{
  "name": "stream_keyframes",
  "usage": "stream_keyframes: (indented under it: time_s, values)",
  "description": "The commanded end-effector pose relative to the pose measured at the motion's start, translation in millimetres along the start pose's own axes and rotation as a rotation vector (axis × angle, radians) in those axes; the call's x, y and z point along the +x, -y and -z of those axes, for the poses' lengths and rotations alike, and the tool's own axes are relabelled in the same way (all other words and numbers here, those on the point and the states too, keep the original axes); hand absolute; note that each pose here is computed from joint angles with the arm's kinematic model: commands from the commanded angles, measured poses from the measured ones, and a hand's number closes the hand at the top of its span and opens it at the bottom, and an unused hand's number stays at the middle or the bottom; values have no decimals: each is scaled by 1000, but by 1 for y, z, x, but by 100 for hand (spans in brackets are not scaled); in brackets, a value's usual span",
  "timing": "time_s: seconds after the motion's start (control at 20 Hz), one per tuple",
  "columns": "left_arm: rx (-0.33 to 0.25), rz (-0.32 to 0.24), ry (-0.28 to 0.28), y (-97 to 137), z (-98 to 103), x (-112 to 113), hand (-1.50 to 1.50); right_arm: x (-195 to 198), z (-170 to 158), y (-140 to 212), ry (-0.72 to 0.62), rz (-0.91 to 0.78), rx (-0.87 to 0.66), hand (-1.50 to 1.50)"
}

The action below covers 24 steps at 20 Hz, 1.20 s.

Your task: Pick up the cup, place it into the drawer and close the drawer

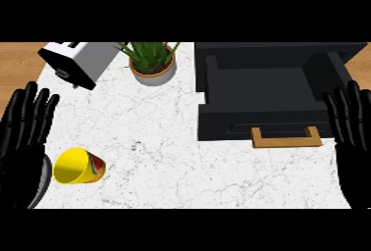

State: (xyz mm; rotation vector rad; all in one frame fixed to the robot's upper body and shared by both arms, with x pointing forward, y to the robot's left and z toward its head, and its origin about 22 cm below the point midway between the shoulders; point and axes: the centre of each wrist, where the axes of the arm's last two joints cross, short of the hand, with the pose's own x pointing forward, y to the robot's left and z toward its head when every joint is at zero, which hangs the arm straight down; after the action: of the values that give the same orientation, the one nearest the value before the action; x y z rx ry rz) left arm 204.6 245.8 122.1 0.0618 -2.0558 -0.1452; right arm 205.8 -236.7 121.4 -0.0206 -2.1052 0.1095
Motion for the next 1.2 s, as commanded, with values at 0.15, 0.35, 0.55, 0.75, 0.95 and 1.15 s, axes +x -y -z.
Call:
stream_keyframes:
  time_s: [0.15, 0.35, 0.55, 0.75, 0.95, 1.15]
  values:
    - [-105, -77, 26, -45, -30, 6, -150, 2, 0, 11, 11, -29, -5, -150]
    - [15, -291, -177, -50, -42, -19, -150, -14, -3, 1, -145, 2, 135, -150]
    - [19, -321, -173, -80, -39, -22, -150, -4, 26, 15, -125, 1, 131, -150]
    - [33, -302, -225, -105, -63, -54, -150, -19, 23, 0, -130, 19, 139, -150]
    - [70, -238, -281, -105, -48, -69, -150, -19, 33, 5, -135, 28, 143, -150]
    - [65, -234, -305, -108, -67, -109, -150, -19, 47, 23, -110, 2, 142, -150]
